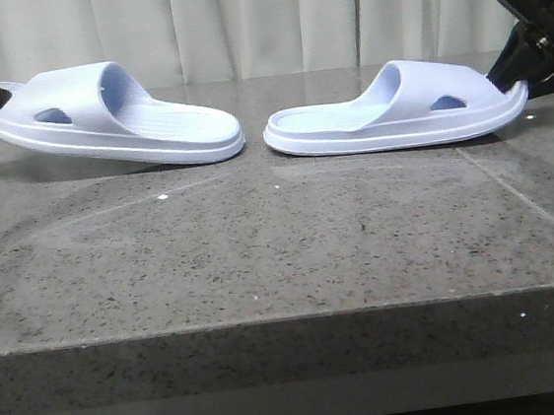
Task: Insert blue slippers together front up
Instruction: 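Lift both slippers and move them toward each other, heels overlapping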
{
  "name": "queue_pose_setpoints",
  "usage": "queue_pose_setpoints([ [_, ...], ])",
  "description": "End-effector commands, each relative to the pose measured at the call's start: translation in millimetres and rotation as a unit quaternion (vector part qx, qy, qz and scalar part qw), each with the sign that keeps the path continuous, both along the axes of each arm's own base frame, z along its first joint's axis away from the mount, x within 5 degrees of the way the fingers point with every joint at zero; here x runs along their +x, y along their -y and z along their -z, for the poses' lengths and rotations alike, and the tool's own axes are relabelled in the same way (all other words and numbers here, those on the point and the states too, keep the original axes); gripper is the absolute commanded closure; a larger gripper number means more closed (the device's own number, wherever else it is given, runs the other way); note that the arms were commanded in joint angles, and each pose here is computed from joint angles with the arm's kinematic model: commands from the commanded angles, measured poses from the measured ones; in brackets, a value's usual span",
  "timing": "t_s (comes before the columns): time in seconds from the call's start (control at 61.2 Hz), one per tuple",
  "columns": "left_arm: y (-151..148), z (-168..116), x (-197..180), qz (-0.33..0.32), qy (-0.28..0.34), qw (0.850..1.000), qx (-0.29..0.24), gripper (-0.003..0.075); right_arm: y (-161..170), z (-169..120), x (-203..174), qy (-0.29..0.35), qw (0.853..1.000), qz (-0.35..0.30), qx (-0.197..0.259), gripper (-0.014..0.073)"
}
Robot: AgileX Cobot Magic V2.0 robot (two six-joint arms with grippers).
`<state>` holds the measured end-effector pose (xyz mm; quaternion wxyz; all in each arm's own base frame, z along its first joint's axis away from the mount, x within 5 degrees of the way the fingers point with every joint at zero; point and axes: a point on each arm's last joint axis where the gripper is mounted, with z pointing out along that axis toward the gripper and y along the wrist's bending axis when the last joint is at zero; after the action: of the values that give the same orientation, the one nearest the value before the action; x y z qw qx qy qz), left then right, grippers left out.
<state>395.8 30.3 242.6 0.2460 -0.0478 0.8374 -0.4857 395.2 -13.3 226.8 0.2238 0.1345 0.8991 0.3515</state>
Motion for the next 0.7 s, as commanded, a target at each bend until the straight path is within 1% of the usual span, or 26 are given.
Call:
queue_pose_setpoints([
  [0.0, 8, -38, -7, 0.016, 0.037, 0.997, -0.059, 0.0741, -3, -28, -2, 0.038, 0.999, -0.001, 0.03, 0.0704],
  [0.065, 8, -39, -6, 0.014, 0.038, 0.997, -0.065, 0.0741, -4, -31, -2, 0.041, 0.998, -0.006, 0.049, 0.0704],
  [0.131, 8, -40, -6, 0.01, 0.035, 0.997, -0.07, 0.0741, -5, -36, -2, 0.052, 0.995, -0.009, 0.084, 0.0704],
  [0.213, 8, -40, -6, 0.008, 0.031, 0.997, -0.073, 0.0741, -7, -44, -2, 0.071, 0.989, -0.014, 0.129, 0.0704],
  [0.311, 8, -40, -6, 0.008, 0.031, 0.997, -0.073, 0.0741, -7, -51, -2, 0.087, 0.981, -0.013, 0.17, 0.0704],
  [0.36, 8, -40, -6, 0.008, 0.031, 0.997, -0.073, 0.0741, -6, -52, -2, 0.089, 0.98, -0.012, 0.179, 0.0704],
  [0.589, 8, -40, -6, 0.01, 0.03, 0.997, -0.071, 0.0741, 9, -54, -5, 0.092, 0.979, -0.003, 0.182, 0.0704],
  [0.687, 8, -40, -6, 0.009, 0.03, 0.997, -0.071, 0.0741, 14, -57, -6, 0.093, 0.976, -0.002, 0.198, 0.0704],
])
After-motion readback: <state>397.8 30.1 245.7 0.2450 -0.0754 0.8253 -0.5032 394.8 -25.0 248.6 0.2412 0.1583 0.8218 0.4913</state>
